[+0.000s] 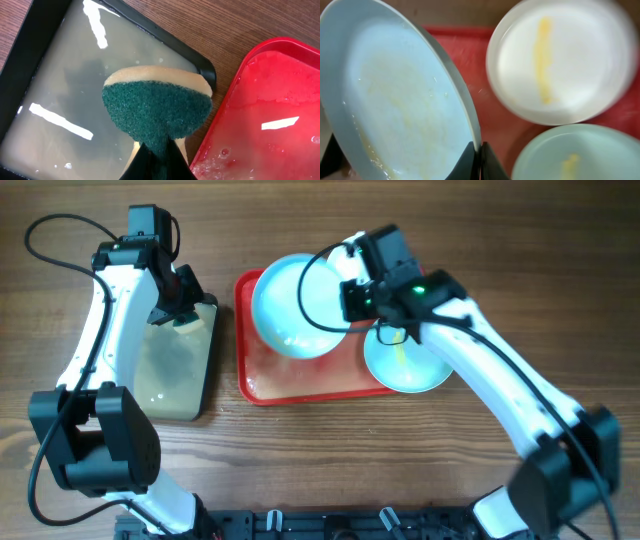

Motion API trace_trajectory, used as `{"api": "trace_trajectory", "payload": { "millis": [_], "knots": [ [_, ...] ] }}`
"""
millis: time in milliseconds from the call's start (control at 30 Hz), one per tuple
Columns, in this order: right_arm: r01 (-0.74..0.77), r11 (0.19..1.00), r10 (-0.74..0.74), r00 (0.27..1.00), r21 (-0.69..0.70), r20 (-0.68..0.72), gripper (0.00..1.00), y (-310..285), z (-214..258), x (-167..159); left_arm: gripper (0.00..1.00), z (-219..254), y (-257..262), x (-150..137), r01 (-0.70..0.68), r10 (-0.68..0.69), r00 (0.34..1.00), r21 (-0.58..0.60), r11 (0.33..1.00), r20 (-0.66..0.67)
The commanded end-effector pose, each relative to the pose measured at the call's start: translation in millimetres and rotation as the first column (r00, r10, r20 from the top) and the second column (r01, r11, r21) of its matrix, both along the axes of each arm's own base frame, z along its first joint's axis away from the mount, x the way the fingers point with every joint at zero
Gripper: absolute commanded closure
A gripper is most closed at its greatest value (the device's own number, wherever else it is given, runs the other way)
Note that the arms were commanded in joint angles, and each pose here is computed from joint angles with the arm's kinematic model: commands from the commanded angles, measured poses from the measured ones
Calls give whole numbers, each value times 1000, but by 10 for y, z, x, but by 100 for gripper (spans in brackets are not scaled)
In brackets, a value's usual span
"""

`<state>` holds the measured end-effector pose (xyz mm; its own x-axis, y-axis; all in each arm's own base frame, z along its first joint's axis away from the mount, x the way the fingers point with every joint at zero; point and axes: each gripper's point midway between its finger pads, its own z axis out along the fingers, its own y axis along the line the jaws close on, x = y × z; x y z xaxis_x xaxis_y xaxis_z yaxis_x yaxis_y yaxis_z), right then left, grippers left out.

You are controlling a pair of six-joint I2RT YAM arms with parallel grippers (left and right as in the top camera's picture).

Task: Clean dirty plates on tray and stack at the side
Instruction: 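Grip and lift the light-blue plate with the right gripper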

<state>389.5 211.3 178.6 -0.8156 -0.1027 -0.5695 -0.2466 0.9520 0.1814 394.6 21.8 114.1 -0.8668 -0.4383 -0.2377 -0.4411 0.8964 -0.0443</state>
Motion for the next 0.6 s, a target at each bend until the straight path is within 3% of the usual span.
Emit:
{"api": "trace_trajectory", "payload": {
  "millis": [0,167,400,567],
  "knots": [
    [189,966,-155,969,-174,192,96,-501,386,159,96,-56,30,-8,-21,21,1000,9,1000,-12],
    [263,907,-171,944,-330,281,96,-700,481,148,96,-56,30,-8,-21,21,1000,9,1000,-12],
    [284,773,2,893,-567,450,96,-333,780,-127,96,-56,30,-8,-21,21,1000,9,1000,-12],
    [427,668,26,806,-610,592,96,-210,1081,-311,96,-56,30,-9,-21,21,1000,9,1000,-12]
  ]
}}
